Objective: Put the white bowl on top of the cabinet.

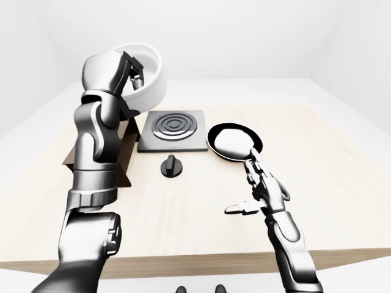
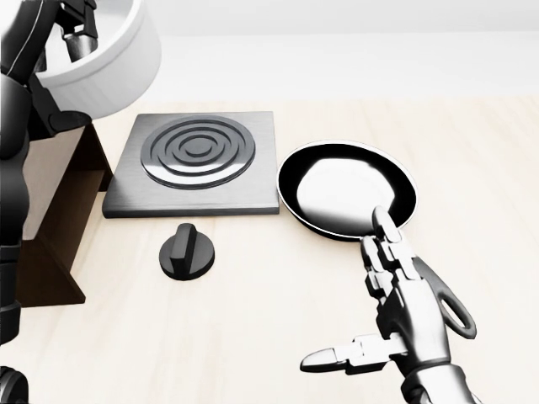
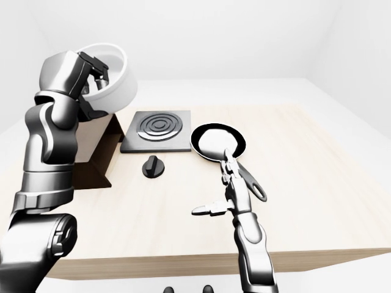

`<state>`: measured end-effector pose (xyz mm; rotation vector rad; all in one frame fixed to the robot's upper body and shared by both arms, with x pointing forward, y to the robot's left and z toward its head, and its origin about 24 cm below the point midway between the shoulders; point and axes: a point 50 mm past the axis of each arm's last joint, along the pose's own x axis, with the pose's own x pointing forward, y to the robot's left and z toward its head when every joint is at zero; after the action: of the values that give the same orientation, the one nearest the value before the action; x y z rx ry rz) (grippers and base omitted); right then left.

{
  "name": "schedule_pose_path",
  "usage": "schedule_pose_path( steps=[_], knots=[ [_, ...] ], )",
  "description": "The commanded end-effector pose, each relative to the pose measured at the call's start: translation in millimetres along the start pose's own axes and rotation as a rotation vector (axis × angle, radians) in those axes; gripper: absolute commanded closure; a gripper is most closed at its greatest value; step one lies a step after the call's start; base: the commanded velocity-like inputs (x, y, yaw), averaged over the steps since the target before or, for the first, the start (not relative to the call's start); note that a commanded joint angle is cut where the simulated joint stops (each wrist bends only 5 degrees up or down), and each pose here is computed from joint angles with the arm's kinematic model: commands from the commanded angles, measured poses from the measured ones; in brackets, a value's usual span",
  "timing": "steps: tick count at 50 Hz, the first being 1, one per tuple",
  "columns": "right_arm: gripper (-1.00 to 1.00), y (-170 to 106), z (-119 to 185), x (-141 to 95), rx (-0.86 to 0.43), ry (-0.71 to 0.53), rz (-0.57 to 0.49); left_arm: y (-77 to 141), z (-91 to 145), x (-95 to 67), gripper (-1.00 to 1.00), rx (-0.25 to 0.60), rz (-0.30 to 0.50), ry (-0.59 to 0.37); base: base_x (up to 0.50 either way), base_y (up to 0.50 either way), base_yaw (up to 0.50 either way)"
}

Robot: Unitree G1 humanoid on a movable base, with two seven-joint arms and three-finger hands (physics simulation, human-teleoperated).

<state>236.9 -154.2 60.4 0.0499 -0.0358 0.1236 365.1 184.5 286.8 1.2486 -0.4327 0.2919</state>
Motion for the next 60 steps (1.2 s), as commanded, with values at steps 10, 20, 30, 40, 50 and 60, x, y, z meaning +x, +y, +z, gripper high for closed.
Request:
schedule_pose_path(
  steps=[10,20,30,40,50,60],
  knots=[
    [-1.00,3.0,-3.3,-0.9,-0.005,0.015,0.002,17.8,-37.7,-1.8,1.00,-0.030,0.118,0.089,0.00,0.00,0.00],
    [-1.00,3.4,-1.9,-3.5,-0.007,0.009,0.003,23.7,-51.4,-6.5,1.00,-0.019,0.128,0.117,0.00,0.00,0.00],
    [-1.00,2.3,2.6,-6.8,-0.008,-0.009,-0.001,16.5,-76.1,-8.4,1.00,-0.059,0.162,0.206,0.00,0.00,0.00],
    [-1.00,2.9,1.7,-6.8,-0.009,-0.005,-0.001,7.4,-88.2,-11.2,1.00,-0.086,0.172,0.256,0.00,0.00,0.00],
    [-1.00,1.8,1.6,-5.9,-0.008,-0.005,-0.004,-7.8,-108.0,-17.5,1.00,-0.126,0.171,0.347,0.00,0.00,0.00],
    [-1.00,2.1,0.1,-6.0,-0.009,0.002,-0.003,-19.1,-121.6,-20.3,1.00,-0.157,0.170,0.426,0.00,0.00,0.00]
  ],
)
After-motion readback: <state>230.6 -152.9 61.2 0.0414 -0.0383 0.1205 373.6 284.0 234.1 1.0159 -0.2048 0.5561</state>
